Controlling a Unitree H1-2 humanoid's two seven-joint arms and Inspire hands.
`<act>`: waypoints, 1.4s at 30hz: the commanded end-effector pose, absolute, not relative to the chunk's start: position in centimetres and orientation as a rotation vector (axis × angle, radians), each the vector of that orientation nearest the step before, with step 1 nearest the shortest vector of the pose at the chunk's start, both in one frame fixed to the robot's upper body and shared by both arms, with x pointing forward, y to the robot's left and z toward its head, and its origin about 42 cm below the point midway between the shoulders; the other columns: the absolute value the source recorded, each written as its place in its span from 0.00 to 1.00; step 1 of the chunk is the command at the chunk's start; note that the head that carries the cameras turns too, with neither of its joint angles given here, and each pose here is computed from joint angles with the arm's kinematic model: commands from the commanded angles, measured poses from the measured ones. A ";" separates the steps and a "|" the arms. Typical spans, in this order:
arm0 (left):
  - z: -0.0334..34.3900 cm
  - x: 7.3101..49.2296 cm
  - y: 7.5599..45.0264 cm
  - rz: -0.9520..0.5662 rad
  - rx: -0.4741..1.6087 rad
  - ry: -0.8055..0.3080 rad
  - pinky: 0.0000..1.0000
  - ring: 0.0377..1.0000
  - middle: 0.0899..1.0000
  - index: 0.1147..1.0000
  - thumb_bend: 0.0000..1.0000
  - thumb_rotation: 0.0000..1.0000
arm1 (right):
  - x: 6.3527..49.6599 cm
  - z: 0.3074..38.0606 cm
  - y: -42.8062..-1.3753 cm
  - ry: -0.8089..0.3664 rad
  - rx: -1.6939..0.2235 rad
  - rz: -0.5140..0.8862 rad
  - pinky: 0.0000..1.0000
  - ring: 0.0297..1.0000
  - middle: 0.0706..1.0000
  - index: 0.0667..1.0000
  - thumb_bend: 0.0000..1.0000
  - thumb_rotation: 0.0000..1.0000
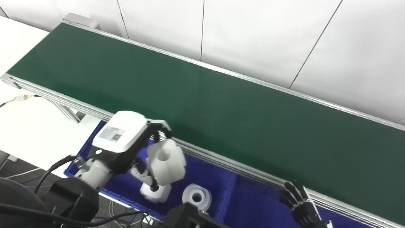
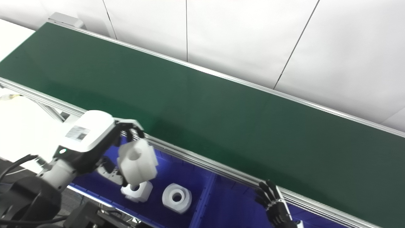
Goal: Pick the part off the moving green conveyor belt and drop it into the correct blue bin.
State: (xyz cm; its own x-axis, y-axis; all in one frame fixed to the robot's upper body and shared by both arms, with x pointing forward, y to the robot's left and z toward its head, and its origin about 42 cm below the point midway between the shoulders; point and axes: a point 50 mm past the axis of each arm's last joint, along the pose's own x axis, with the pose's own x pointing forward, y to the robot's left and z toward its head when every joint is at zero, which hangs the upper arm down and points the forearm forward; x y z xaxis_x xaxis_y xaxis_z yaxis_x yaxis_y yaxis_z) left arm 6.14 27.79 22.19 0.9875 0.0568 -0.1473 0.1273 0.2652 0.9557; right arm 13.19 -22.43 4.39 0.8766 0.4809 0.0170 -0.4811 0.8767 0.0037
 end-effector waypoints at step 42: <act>15.7 6.5 30.9 0.096 1.384 0.108 0.40 0.44 0.49 0.44 0.51 0.04 | 13.4 6.2 -21.9 -0.055 0.035 0.509 0.80 0.85 0.88 0.92 0.99 0.88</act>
